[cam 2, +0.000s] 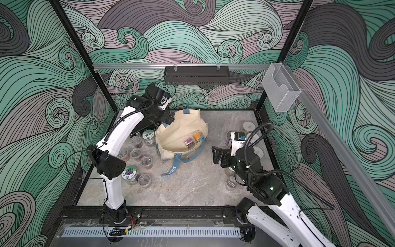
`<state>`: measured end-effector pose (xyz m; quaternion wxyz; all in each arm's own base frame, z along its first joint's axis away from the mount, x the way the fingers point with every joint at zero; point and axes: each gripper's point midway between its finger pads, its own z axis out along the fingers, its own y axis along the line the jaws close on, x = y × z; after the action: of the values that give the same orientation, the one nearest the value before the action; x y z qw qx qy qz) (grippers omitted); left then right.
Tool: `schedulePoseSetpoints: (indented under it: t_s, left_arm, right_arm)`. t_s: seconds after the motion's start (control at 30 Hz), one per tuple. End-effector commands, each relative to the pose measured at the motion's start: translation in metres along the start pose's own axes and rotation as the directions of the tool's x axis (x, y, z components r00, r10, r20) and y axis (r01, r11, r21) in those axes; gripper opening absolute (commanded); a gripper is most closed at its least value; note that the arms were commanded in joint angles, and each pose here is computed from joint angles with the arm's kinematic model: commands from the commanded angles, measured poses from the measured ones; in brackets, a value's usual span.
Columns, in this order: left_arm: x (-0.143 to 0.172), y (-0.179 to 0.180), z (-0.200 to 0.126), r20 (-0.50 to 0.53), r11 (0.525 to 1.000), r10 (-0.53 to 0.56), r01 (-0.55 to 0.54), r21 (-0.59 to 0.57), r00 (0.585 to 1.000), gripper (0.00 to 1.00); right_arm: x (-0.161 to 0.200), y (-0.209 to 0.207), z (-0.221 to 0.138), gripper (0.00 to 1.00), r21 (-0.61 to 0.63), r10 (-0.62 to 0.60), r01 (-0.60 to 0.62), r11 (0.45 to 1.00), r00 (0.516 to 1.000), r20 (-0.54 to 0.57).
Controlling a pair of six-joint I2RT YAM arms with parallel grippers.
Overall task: Take out the seed jars from the canvas bag
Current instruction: Pick up the canvas bag from the center of the board.
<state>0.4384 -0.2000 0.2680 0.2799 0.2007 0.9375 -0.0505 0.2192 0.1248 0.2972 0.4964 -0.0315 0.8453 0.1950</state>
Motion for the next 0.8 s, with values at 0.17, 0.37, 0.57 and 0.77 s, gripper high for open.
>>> schedulePoseSetpoints:
  t_s: [0.17,0.37,0.57,0.77]
  left_arm:
    - [0.008,-0.014,0.039,-0.087,0.986,0.003,0.012,0.166,0.996,0.77]
    - [0.021,-0.041,0.038,-0.162,0.954,-0.006,0.054,0.295,0.987,0.13]
    - [0.038,-0.083,0.015,-0.056,0.94,0.113,-0.088,0.331,0.992,0.0]
    - [0.062,-0.121,0.005,0.089,0.917,0.231,-0.248,0.313,0.969,0.0]
  right_arm:
    - [0.014,0.022,0.018,0.99,-0.088,-0.016,0.004,0.996,0.99,-0.138]
    - [0.027,0.03,0.03,0.99,-0.125,-0.034,0.007,0.992,0.976,-0.217]
    - [0.031,0.045,0.039,0.99,-0.19,-0.063,0.013,0.982,0.964,-0.26]
    - [0.027,0.077,0.048,0.9,-0.327,-0.072,-0.024,0.945,0.957,-0.279]
